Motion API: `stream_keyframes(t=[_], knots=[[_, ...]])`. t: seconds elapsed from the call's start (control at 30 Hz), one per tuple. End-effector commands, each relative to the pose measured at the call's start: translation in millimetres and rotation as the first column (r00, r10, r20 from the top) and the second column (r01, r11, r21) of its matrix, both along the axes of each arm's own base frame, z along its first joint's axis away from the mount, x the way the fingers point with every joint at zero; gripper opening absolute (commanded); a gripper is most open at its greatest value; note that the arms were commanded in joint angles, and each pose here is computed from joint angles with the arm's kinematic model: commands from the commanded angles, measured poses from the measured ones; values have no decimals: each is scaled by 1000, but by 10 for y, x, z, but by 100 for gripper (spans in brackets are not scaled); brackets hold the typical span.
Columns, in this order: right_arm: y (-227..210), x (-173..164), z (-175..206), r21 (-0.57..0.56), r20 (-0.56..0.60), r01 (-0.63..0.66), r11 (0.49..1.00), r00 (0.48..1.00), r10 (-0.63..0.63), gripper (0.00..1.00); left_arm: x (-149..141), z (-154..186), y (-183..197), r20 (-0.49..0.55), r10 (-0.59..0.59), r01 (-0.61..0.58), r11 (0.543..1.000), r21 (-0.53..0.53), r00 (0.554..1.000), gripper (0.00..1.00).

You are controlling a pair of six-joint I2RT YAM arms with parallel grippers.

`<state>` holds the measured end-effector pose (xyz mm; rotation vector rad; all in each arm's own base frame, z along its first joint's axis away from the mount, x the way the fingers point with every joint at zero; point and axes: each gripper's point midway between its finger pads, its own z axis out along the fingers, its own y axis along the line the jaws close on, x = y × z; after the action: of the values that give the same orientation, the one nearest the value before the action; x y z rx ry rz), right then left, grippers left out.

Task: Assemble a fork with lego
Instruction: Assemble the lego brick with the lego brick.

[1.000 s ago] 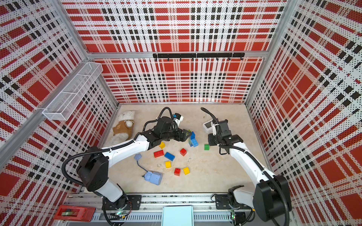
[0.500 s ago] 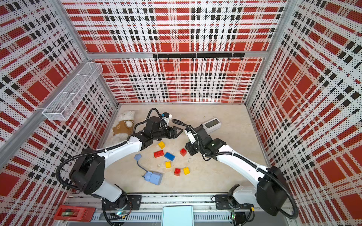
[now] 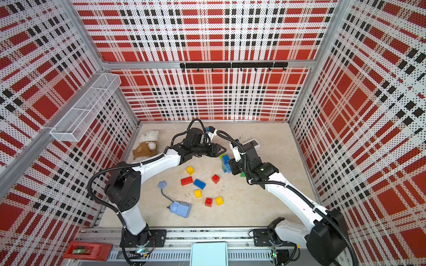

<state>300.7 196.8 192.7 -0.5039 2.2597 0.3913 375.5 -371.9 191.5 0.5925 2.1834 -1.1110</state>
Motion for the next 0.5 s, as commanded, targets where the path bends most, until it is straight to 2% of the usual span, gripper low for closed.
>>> stream_keyframes(t=[0.0, 0.13, 0.47], knots=[[36, 66, 162, 3, 48, -16, 1000, 999, 16, 7, -105, -63, -61, -23, -77, 77, 997, 28, 997, 51], [-22, 97, 154, -24, 34, 15, 1000, 999, -14, 2, -158, -147, -69, -47, -101, 102, 994, 30, 994, 49], [9, 140, 148, -27, 17, 13, 1000, 1000, -13, 1, -133, -283, -99, -74, -109, 112, 993, 44, 991, 45]])
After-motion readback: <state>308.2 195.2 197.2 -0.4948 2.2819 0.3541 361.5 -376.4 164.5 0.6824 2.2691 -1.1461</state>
